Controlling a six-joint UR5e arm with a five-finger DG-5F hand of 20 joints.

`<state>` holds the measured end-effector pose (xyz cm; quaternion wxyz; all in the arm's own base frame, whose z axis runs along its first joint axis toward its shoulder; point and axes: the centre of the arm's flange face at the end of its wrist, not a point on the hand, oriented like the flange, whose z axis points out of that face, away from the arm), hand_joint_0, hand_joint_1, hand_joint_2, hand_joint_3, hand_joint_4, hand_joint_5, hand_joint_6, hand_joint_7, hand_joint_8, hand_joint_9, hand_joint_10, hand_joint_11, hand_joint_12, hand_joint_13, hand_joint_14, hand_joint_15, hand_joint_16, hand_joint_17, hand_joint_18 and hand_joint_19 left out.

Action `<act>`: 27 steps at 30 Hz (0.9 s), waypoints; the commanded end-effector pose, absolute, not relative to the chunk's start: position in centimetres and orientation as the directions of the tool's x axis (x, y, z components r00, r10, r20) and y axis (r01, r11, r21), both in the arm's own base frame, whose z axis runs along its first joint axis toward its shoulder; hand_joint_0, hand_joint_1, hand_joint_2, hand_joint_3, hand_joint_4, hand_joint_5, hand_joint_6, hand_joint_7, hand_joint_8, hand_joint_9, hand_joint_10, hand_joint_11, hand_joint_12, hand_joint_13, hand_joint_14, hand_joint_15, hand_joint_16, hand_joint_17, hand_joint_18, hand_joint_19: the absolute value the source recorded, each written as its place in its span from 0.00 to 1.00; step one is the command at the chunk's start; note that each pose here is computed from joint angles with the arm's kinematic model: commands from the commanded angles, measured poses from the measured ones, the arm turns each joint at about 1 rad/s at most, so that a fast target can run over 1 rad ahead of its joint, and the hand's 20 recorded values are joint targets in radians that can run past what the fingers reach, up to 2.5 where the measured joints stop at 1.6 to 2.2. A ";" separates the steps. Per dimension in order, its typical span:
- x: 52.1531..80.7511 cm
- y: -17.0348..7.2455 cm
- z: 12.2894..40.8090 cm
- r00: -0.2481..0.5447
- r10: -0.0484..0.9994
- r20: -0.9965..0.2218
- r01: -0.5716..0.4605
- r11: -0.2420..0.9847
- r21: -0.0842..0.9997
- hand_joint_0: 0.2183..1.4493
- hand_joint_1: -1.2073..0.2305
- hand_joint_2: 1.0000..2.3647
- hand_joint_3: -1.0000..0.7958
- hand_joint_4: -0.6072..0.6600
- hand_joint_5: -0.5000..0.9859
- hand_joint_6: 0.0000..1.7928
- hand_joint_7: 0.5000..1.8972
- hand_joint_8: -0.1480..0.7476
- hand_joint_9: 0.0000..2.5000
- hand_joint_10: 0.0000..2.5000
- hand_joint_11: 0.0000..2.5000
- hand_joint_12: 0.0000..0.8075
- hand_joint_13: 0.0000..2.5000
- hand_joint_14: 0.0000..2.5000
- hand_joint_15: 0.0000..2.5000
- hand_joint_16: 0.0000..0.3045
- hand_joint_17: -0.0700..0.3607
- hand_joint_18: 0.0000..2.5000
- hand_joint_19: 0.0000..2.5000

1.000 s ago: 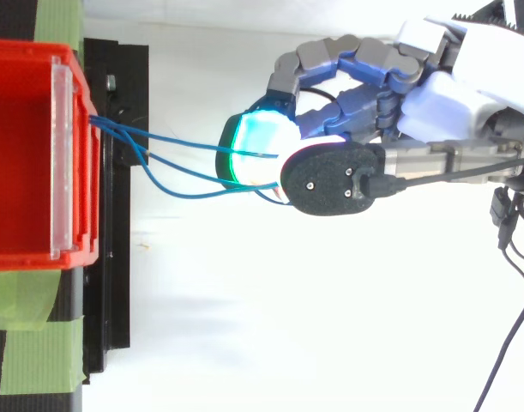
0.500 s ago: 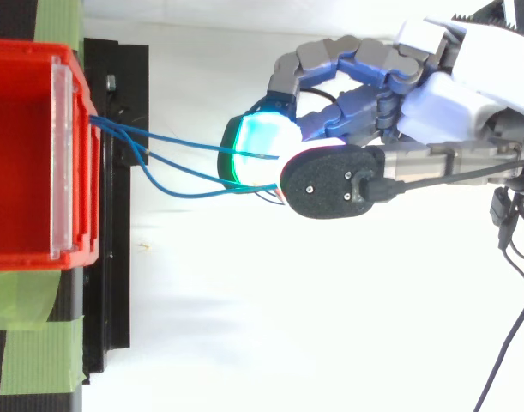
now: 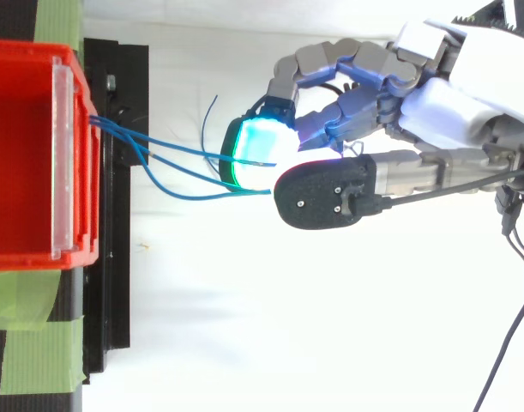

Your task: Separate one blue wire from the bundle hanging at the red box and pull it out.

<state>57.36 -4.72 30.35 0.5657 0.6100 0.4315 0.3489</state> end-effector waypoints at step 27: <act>57.2 -4.8 30.3 0.323 0.871 -0.371 0.258 0.297 0.920 0.32 0.24 0.02 0.51 0.52 0.24 0.44 0.56 0.53 0.33 0.01 0.38 0.45 0.21 0.01 0.28 0.15 0.40 0.16 0.33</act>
